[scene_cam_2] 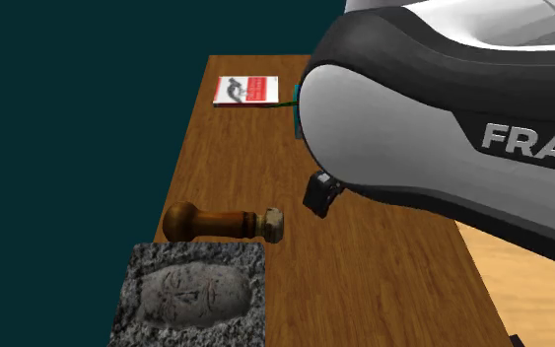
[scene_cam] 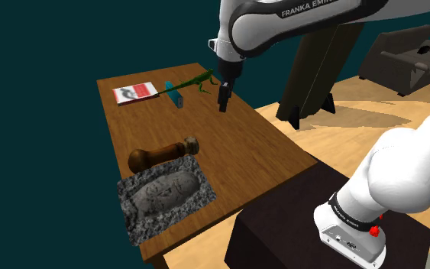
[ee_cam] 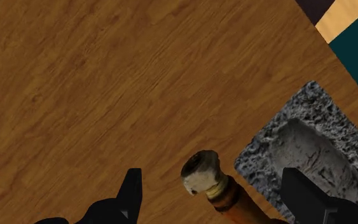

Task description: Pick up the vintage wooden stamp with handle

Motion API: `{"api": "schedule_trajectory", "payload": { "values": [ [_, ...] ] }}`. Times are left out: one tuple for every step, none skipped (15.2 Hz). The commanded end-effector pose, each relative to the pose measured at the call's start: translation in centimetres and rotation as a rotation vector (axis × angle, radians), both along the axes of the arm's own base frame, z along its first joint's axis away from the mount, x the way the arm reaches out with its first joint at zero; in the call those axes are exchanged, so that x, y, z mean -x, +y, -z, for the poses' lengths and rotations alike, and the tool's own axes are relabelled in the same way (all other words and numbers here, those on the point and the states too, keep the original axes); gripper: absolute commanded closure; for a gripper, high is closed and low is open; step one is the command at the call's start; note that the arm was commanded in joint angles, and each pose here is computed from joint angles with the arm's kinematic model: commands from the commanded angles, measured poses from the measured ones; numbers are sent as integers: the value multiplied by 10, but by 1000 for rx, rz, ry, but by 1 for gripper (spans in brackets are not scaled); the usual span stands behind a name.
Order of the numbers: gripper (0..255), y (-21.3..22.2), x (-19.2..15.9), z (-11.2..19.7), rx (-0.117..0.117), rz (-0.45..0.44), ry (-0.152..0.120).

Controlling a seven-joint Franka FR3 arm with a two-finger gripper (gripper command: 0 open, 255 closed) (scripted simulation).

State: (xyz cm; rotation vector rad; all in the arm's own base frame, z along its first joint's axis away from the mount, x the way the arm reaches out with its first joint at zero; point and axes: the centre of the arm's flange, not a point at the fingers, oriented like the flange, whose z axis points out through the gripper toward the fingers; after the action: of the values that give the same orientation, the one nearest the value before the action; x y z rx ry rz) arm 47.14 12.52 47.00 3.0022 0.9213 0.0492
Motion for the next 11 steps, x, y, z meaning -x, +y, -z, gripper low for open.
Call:
{"api": "schedule_trajectory", "payload": {
  "values": [
    [0,18,-15,16,7,-61,-9],
    [0,26,-22,23,11,-91,-13],
    [0,35,-28,31,15,-121,-16],
    [0,44,-34,39,19,-150,-20],
    [0,53,-40,47,23,-180,-24],
    [0,62,-46,54,27,-210,-27],
    [0,71,-51,62,31,-239,-31],
    [0,81,-56,70,35,-269,-35],
    [0,90,-61,77,40,-299,-38],
    [0,100,-66,85,44,-328,-42],
    [0,109,-70,93,48,-358,-46]
  ]
}}
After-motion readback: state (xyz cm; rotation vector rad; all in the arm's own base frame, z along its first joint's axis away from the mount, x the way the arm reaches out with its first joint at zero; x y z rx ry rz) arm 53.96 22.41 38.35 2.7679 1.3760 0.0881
